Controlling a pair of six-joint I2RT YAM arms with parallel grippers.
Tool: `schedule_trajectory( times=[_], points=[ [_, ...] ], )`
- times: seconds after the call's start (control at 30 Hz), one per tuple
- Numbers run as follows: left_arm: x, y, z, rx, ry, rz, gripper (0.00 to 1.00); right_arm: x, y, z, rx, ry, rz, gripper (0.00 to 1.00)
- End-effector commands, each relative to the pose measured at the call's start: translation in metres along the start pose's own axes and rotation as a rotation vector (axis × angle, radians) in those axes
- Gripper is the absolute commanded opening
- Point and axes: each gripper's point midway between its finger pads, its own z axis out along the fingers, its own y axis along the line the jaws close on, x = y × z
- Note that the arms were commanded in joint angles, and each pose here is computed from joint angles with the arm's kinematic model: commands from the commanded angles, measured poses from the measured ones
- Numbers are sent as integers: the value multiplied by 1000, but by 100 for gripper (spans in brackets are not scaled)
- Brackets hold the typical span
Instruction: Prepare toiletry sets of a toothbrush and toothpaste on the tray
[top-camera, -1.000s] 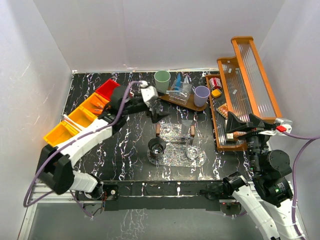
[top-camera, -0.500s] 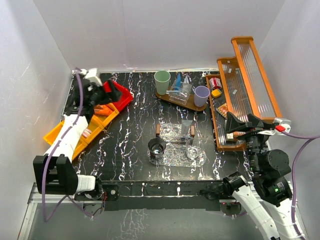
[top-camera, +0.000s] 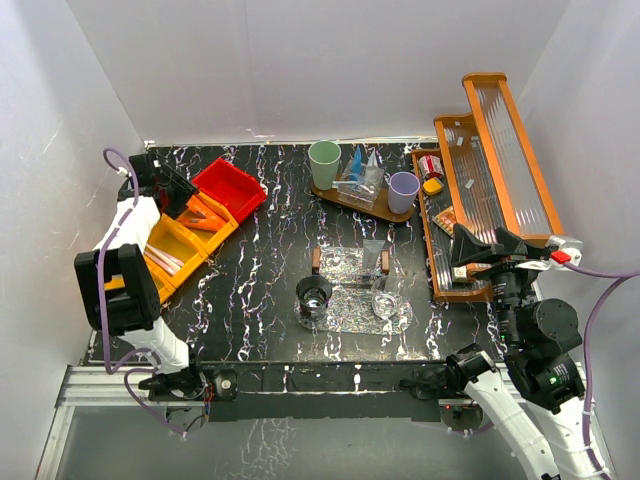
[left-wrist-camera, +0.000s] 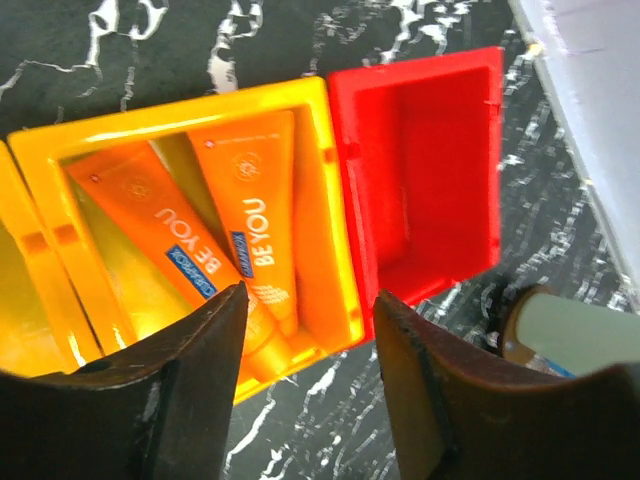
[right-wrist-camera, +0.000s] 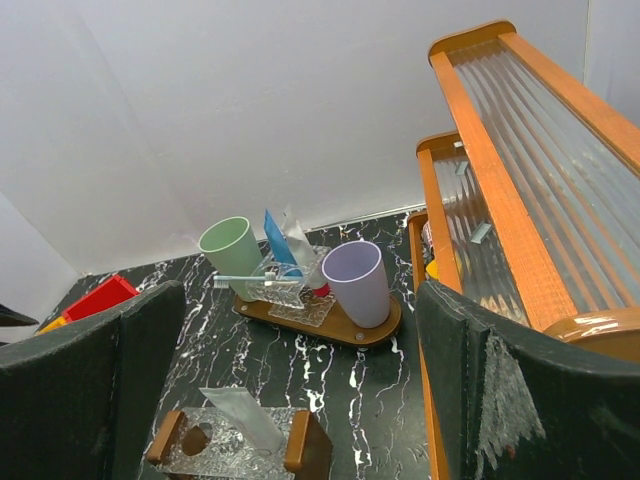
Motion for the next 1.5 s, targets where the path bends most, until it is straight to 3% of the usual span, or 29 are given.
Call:
schedule_trajectory(
  times=[0.0, 0.3, 0.5, 0.73, 0.9, 1.13, 1.27, 1.47],
  points=[
    [-6, 16, 5, -134, -7, -47, 48, -10, 2, -2, -12, -42, 26, 98],
    [16, 39, 7, -264, 51, -132, 50, -4, 5, 2, -22, -28, 29, 98],
    [29, 26, 15, -272, 116, -170, 53, 0, 8, 6, -33, -21, 34, 98],
    [50, 36, 18, -430, 193, -250, 51, 0, 6, 4, -26, -24, 32, 98],
    [60, 36, 16, -464, 213, -304, 60, 1, 6, 4, -26, -22, 31, 98],
    [70, 41, 25, -482, 214, -361, 47, 3, 5, 3, -27, -19, 36, 98],
    [71, 47, 24, -511, 202, -387, 46, 1, 3, 1, -20, -25, 36, 98],
    [81, 51, 28, -554, 232, -399, 56, 3, 4, 1, -21, -21, 40, 99]
  ],
)
